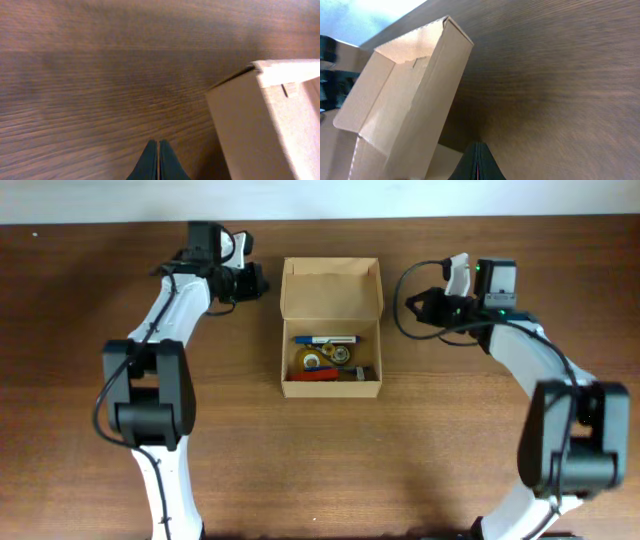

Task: Pack container
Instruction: 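Move both grippers to the box lid flaps on either side, then push the lid flap over with both grippers to close the box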

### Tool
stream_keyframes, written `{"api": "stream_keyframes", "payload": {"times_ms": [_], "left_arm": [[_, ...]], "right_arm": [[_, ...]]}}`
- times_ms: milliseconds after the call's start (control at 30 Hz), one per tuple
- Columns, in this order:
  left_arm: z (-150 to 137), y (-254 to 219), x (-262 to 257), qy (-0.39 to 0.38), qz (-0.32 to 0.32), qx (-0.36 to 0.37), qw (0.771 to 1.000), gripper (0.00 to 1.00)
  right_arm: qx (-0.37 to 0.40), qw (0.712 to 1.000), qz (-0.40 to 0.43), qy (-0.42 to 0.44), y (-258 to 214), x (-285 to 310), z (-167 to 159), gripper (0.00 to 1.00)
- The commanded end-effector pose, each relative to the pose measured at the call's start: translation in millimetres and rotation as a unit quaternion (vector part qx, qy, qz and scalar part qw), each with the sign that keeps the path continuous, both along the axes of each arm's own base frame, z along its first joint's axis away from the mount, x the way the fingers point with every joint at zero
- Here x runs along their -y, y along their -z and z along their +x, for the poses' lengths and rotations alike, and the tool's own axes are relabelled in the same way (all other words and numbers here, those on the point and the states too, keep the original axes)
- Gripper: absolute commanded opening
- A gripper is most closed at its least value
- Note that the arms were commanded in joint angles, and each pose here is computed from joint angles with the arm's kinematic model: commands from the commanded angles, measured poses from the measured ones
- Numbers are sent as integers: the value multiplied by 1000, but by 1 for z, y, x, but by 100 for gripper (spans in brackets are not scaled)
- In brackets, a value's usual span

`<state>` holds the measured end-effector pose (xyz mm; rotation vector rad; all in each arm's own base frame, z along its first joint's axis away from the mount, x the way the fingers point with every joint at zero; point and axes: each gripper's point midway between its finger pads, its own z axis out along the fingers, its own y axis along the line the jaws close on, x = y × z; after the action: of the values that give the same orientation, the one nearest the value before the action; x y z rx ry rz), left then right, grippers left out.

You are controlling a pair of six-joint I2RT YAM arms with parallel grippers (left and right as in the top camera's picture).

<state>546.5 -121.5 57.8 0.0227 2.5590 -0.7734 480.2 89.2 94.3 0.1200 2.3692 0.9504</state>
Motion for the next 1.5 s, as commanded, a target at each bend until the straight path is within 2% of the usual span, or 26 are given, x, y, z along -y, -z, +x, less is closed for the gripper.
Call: {"api": "stream_keyframes", "payload": {"times_ms": [0,233,433,700,933,1100,1467], "left_arm": [[-4,13,15,-3,-54,-34,998,2],[-8,18,40,18,-76,-42,996,2],[-6,12,51,34,-88,-26,995,2],[5,-26,72,96,-164,48,981,2],[0,-46,80,132,-204,62,968,2],[-1,-73,73,138,-214,83,964,2],[-7,-137,72,163,-202,156,953,2]], "right_arm": [[-19,998,61,-25,4,-16,5,4],[-58,990,112,-54,36,-36,0,4],[-47,987,128,-83,36,-57,-1,4],[20,973,181,-142,0,-72,2,3],[92,943,223,-230,-38,-84,-10,3],[108,930,238,-259,-56,-87,-12,4],[100,926,259,-255,-70,-65,-10,4]]}}
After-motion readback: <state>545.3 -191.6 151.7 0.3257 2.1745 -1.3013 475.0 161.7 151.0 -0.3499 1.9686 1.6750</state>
